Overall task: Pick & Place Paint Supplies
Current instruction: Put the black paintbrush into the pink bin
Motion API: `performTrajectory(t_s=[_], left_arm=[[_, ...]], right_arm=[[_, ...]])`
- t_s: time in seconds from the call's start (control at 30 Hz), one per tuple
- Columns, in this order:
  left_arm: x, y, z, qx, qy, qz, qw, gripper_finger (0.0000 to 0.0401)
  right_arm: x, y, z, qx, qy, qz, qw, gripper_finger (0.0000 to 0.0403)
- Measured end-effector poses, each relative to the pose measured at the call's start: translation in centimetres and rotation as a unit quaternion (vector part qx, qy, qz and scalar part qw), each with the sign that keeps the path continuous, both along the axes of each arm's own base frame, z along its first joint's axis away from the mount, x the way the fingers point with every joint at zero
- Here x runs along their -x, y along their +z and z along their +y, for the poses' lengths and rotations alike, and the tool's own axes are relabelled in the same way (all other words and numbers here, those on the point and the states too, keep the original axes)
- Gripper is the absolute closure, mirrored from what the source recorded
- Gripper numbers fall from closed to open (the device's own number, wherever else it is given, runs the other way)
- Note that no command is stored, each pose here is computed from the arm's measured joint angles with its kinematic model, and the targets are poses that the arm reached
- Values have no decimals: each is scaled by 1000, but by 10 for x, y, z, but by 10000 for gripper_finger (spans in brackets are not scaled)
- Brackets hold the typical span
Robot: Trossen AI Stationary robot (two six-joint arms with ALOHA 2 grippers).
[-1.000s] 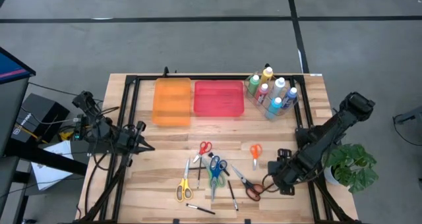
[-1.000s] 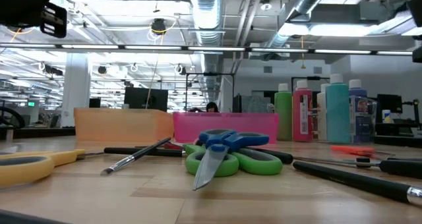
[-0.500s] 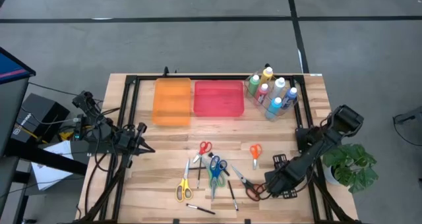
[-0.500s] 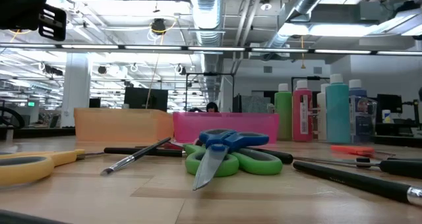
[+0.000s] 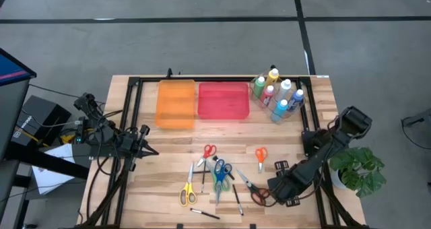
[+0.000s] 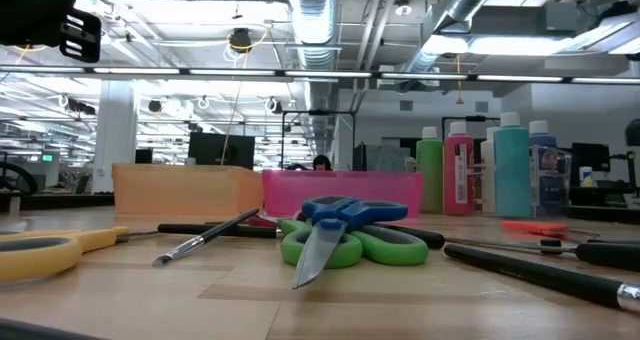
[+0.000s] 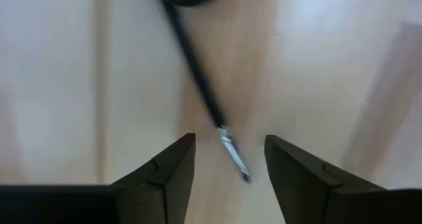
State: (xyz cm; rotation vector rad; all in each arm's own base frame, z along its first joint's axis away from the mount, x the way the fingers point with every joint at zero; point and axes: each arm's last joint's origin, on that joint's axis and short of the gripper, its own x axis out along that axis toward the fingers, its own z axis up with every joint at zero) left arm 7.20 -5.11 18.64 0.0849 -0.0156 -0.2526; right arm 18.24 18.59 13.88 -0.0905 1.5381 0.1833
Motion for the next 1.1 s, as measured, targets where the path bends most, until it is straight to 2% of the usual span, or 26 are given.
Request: performTrajectory(t_s=[0.17, 0.53, 0.9, 1.1], left_arm=[[0, 0, 0, 0, 0, 0, 1000, 399], [0, 0, 0, -1, 0, 1, 1000, 400], [0, 0, 0, -1, 0, 1, 1000, 400], [0, 0, 0, -1, 0, 1, 1000, 400]], right_arm=[[0, -5, 2, 1, -2, 14, 1000, 238], [17, -8, 3, 34, -9, 50, 998, 229], [18, -11, 5, 45, -11, 21, 999, 239], [17, -11, 5, 44, -12, 19, 999, 277]])
